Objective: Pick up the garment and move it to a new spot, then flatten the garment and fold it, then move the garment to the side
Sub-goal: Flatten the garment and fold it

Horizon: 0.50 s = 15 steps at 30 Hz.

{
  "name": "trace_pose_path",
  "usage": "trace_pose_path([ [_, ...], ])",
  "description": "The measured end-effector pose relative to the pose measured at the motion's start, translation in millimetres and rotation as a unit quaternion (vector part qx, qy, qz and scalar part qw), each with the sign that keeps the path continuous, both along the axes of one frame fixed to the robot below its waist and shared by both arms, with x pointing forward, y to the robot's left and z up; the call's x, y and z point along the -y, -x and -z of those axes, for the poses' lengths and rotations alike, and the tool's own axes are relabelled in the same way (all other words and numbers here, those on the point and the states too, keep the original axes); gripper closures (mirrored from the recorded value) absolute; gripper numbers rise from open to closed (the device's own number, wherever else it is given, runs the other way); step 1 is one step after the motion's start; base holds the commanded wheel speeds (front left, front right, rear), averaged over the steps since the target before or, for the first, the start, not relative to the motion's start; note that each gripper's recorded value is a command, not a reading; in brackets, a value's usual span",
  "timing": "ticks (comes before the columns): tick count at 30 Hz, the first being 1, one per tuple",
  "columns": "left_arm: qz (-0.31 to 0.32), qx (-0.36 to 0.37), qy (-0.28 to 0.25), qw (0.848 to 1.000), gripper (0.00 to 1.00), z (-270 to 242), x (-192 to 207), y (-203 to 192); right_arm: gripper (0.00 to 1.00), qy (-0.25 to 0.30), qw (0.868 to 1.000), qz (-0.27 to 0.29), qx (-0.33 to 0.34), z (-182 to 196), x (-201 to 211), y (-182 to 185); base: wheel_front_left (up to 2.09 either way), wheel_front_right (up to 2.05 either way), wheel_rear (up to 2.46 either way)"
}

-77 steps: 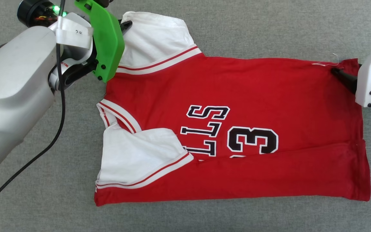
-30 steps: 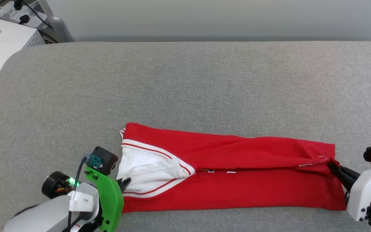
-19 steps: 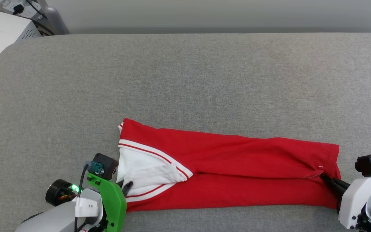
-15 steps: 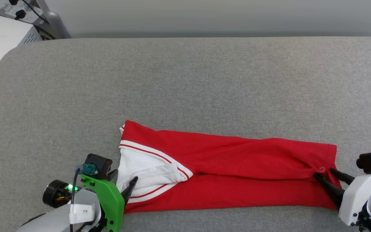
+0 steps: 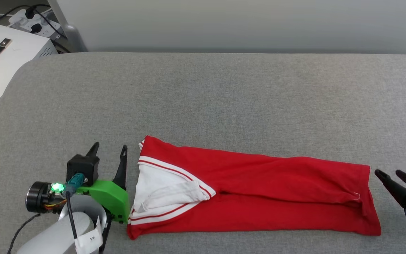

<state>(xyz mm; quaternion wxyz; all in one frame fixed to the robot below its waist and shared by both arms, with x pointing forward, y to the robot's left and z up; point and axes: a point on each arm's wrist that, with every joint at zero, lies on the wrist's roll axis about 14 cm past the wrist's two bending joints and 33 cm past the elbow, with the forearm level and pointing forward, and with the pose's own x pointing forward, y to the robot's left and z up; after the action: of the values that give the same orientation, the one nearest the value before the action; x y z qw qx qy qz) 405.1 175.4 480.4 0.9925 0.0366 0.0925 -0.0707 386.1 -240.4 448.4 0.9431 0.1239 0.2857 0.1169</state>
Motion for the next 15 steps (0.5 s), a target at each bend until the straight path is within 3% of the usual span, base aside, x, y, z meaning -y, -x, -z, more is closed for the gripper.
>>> trace_pose_path([
  [6,-0.048,0.053,-0.009,0.997,0.0,-16,-12,-4,0.0,-0.003,0.995,-0.007,-0.104,36,2,16,0.0,0.0,0.0],
  [15,-0.107,0.081,-0.005,0.991,0.0,-15,-31,4,0.0,-0.011,0.986,-0.03,-0.165,72,-25,15,0.0,0.0,0.0],
])
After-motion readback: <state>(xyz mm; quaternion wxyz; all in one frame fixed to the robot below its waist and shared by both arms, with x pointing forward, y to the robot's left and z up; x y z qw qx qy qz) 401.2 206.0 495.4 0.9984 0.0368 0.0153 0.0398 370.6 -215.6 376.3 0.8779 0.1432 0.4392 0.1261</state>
